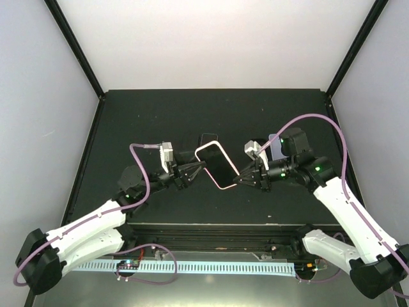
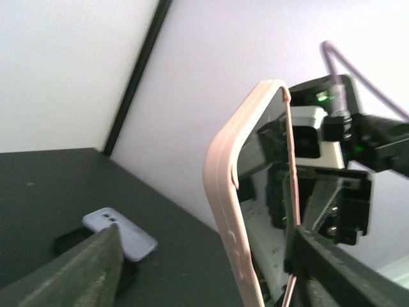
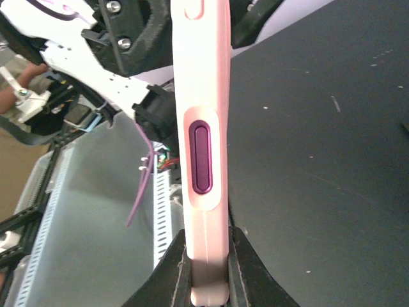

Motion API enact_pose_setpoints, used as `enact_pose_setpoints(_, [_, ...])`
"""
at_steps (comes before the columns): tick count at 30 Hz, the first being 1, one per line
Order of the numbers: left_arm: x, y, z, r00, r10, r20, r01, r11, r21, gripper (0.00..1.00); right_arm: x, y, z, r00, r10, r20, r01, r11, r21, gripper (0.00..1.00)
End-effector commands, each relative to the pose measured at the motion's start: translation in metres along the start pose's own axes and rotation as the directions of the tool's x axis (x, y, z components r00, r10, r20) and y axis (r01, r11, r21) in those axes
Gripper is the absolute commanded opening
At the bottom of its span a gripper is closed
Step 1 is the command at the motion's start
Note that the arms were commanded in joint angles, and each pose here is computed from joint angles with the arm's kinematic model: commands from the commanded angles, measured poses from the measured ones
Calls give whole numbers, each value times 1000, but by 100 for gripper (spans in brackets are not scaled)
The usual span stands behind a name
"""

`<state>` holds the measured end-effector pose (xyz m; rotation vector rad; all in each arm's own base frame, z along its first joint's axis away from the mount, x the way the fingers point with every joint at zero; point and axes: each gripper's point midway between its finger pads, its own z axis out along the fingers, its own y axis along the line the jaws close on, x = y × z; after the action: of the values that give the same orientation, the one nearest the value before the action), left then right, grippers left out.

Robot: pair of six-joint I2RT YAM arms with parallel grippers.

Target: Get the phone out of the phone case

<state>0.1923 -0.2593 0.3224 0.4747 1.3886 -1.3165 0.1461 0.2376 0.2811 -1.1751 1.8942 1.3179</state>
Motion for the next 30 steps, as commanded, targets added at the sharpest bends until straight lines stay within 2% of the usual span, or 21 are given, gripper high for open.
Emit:
enact_pose_setpoints(1, [-15,-33,7,999,-32,31,26,984,178,58,-17,36,-11,995,-74,69,82,989,-124,1])
enact_pose_setpoints(9, [-5,-54,19,999,-27,-28,35,952,305,26,-11,30,-9,994,-70,79,78,992,-98,1])
enact_pose_setpoints(21, [4,-63,26,998,-19,-60,39,931,362,2,-4,24,-8,994,-84,71,89,994,-61,1])
enact_pose_setpoints(24, [8,-64,27,996,-13,-86,44,930,366,1,-2,23,-8,993,-97,64,100,993,-54,1])
enact_pose_setpoints(25, [10,-65,27,995,-10,-98,46,928,369,2,0,23,-8,992,-112,58,115,992,-52,3])
enact_pose_setpoints(26, [11,-65,26,994,-2,-109,42,928,370,2,2,24,-9,990,-131,44,133,990,-49,10])
enact_pose_setpoints(28, [16,-65,26,988,28,-149,29,929,369,2,9,26,-11,981,-196,4,196,980,-42,33])
enact_pose_setpoints(30, [21,-66,25,978,67,-197,10,930,366,2,17,26,-14,963,-263,-56,262,965,-29,44])
